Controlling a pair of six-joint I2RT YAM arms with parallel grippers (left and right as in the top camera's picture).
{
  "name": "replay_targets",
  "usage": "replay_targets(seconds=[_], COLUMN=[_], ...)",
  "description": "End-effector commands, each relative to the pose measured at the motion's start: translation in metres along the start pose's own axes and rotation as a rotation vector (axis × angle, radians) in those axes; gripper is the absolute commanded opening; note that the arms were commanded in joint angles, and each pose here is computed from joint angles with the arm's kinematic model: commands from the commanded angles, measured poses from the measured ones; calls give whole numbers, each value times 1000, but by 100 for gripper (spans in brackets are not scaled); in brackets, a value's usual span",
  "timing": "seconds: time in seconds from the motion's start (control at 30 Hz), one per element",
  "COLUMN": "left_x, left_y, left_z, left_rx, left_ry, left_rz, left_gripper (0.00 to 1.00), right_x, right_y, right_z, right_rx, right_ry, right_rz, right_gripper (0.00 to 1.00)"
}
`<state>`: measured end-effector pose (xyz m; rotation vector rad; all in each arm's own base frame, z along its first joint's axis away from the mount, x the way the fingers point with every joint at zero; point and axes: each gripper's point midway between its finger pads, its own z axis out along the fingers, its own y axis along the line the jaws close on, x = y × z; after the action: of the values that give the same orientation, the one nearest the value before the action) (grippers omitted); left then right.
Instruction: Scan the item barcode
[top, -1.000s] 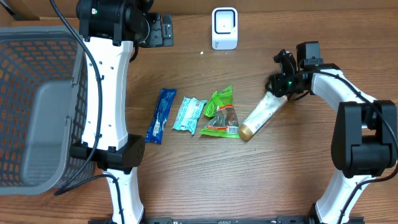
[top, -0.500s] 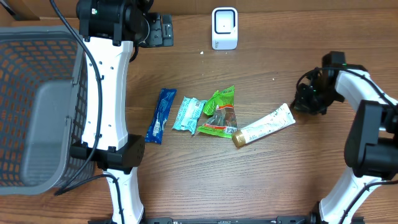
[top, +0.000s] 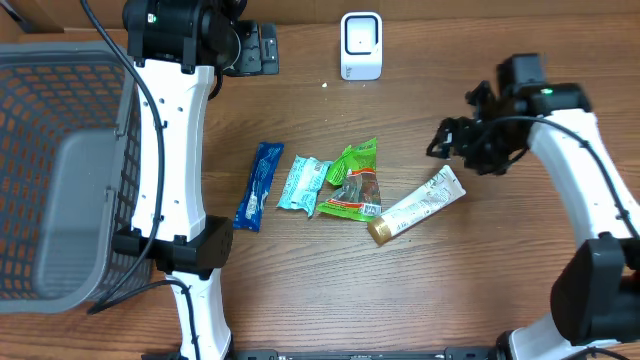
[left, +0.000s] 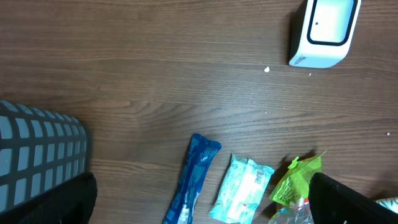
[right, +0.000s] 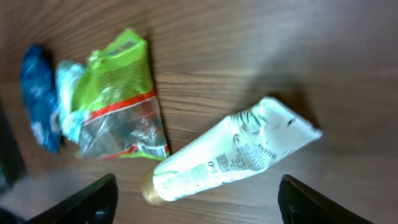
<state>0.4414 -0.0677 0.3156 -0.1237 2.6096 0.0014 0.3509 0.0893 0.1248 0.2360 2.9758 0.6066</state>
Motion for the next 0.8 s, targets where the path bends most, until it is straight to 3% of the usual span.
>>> replay_targets(seconds=[0.0,0.07,0.1,0.43,0.67,0.77], left_x=[-2,-2,-2,-2,-2,-2], left_y=[6,6,6,7,7,7], left_z=[-3,-3,-3,-3,-3,-3], left_rx=[-15,-15,-15,-15,-15,-15], left_ry=[-12,-12,-12,-12,-12,-12], left_rz=[-9,-9,-9,-9,-9,-9], left_gripper=[100,100,100,100,100,99], right_x=[16,21,27,51,42,34], right_y=[-24,-26,-24,-41,-51,-56], right_z=[28,40,52,94,104,101], right_rx=[196,234,234,271,273,271], right_ry=[-5,-21,-26,-39,-109,-136], right_rz=[292,349,375,411,402,416], right_gripper=[86,86,81,72,50,48])
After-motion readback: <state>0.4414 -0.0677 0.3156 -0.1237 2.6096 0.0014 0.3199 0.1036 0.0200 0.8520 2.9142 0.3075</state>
